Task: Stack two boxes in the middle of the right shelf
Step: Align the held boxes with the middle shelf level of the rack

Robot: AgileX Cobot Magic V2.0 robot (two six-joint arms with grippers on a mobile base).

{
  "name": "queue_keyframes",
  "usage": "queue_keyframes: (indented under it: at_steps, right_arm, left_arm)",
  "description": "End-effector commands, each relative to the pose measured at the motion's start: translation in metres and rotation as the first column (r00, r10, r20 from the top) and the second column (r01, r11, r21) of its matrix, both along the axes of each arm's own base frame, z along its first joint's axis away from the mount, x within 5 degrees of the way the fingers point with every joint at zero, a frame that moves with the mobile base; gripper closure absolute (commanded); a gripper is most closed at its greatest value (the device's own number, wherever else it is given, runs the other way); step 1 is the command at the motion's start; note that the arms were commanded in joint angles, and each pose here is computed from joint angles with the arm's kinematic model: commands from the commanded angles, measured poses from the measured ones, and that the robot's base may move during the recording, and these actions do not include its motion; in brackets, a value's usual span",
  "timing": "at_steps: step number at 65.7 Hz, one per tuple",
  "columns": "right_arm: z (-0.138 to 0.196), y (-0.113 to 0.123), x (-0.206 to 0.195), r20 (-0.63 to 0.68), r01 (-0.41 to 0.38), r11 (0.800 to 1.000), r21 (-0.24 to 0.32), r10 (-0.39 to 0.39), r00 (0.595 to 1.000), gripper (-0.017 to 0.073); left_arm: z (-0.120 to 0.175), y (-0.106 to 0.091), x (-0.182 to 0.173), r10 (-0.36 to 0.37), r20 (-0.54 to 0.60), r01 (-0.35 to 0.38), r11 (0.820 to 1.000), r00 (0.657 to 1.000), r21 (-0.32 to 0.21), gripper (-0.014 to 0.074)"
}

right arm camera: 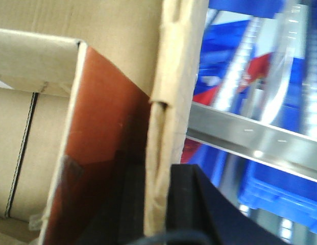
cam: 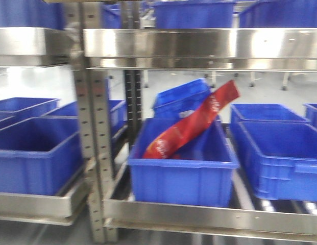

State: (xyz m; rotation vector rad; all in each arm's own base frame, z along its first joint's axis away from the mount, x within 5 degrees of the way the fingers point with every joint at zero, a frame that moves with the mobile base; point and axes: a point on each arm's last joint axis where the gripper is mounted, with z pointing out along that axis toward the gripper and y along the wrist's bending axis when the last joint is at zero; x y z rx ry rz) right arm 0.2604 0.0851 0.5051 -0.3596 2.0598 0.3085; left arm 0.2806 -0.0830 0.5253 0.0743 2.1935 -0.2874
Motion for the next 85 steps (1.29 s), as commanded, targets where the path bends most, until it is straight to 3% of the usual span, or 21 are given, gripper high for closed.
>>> queue_keyframes:
  at_steps: [1, 85]
  right_arm:
    - [0.0111, -0.0046, -0.0032, 0.078, 0.015, 1.000, -0.001, -0.015, 0.997, 0.0712]
    - [0.0111, -0.0045, -0.0032, 0.077, 0.014, 1.000, 0.001, -0.014, 0.997, 0.0712]
  left_arm:
    - [0.0113, 0.0030, -0.0040, 0.011, 0.077, -0.010, 1.000, 0.997, -0.014, 0.0705]
    - [0.0113, 0.0030, -0.0040, 0.011, 0.077, -0.010, 1.000, 0.997, -0.014, 0.0705]
